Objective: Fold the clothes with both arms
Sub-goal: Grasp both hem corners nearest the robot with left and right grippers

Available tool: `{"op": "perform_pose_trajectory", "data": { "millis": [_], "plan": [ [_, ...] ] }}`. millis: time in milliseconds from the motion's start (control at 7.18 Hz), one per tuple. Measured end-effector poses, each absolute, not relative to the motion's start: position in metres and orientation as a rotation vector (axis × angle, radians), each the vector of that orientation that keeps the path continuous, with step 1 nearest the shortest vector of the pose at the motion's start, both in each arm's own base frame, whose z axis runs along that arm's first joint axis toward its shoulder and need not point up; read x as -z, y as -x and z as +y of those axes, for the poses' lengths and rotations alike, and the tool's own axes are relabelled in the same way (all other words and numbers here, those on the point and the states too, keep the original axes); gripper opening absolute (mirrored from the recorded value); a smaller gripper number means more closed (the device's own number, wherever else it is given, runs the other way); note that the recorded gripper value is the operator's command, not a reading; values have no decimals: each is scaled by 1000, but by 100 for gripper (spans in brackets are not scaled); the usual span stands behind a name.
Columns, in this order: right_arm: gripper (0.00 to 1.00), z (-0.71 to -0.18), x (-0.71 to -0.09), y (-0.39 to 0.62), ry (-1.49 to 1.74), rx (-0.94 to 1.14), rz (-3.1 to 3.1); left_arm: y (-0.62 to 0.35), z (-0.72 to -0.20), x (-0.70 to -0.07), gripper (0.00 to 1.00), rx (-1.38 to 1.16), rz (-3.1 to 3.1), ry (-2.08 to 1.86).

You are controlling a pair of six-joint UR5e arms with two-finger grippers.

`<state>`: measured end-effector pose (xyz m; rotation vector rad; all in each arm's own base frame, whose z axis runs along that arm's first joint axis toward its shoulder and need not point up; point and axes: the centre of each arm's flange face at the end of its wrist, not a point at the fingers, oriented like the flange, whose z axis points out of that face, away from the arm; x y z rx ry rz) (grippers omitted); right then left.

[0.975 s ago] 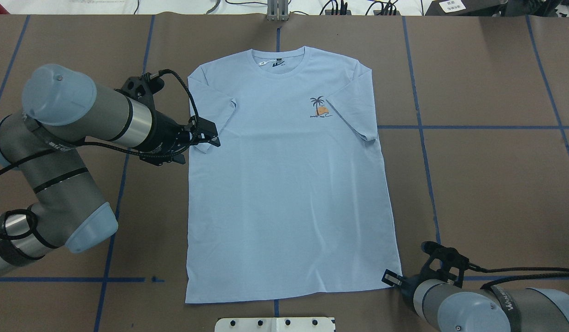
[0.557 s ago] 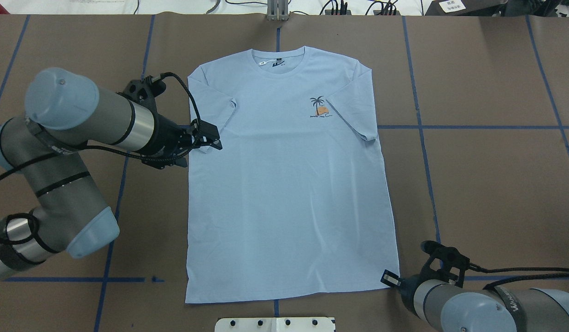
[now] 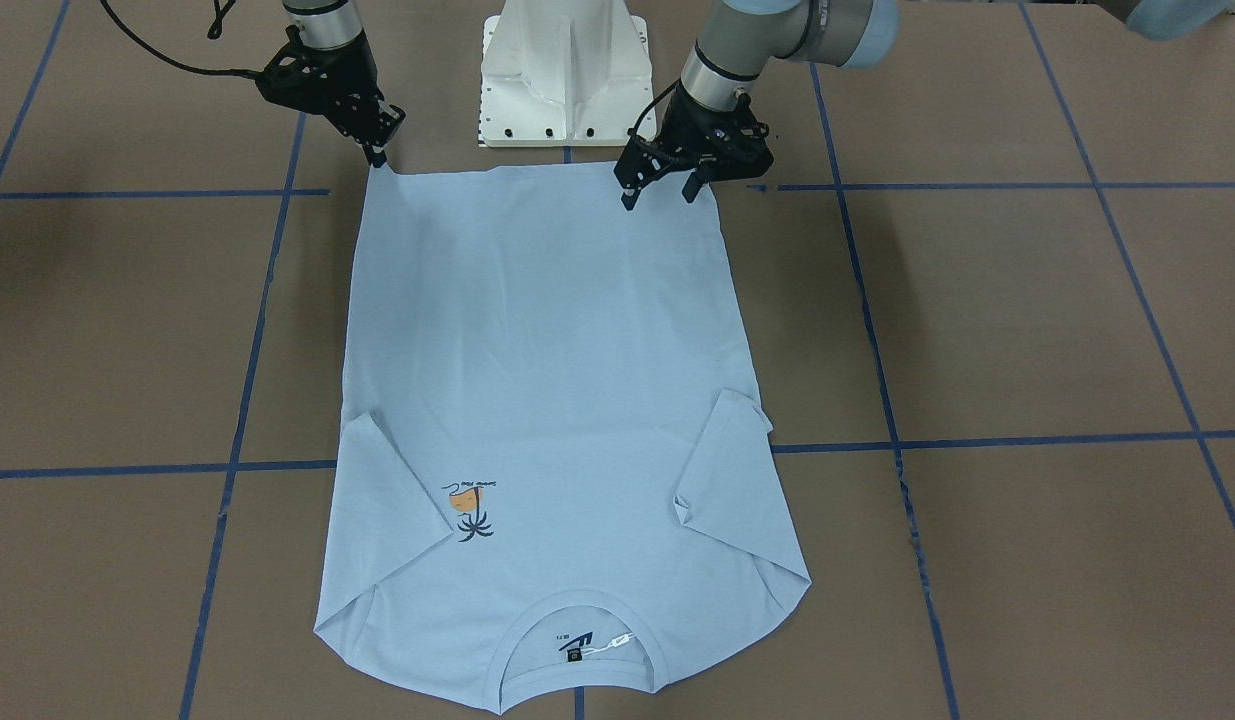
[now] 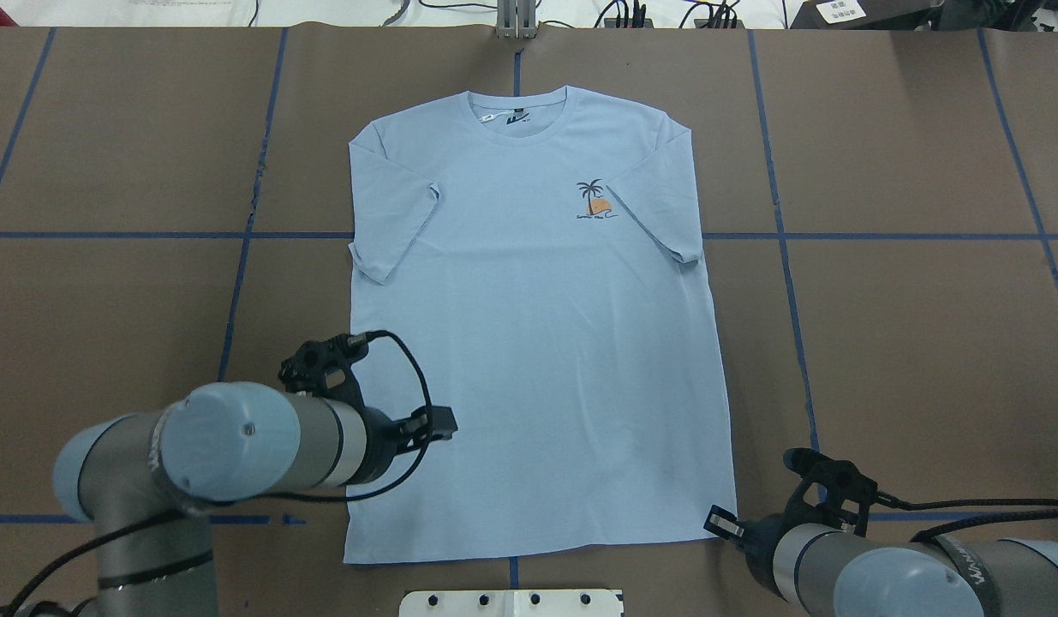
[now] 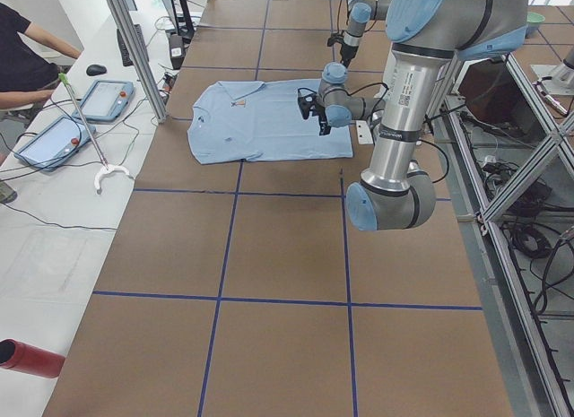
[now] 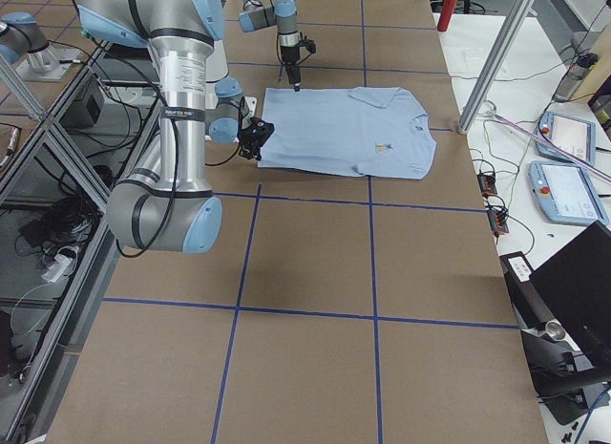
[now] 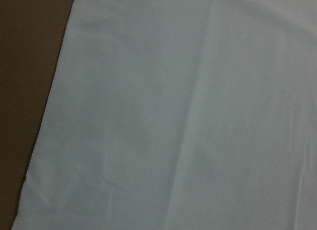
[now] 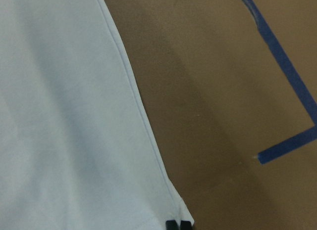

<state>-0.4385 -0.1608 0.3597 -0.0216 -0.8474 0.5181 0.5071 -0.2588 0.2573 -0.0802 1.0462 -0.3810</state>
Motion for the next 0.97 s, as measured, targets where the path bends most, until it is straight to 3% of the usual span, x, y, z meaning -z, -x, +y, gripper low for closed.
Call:
{"op": "perform_pose_trajectory", "data": {
  "millis": [418,975],
  "plan": [
    [0,-146,-356,440,40,-499,-855,-496,-197,-305,94,410,923,154],
    [0,-142,-360,437,38,-493,-846,-502,-177,-327,76,390,870,169]
  ]
}}
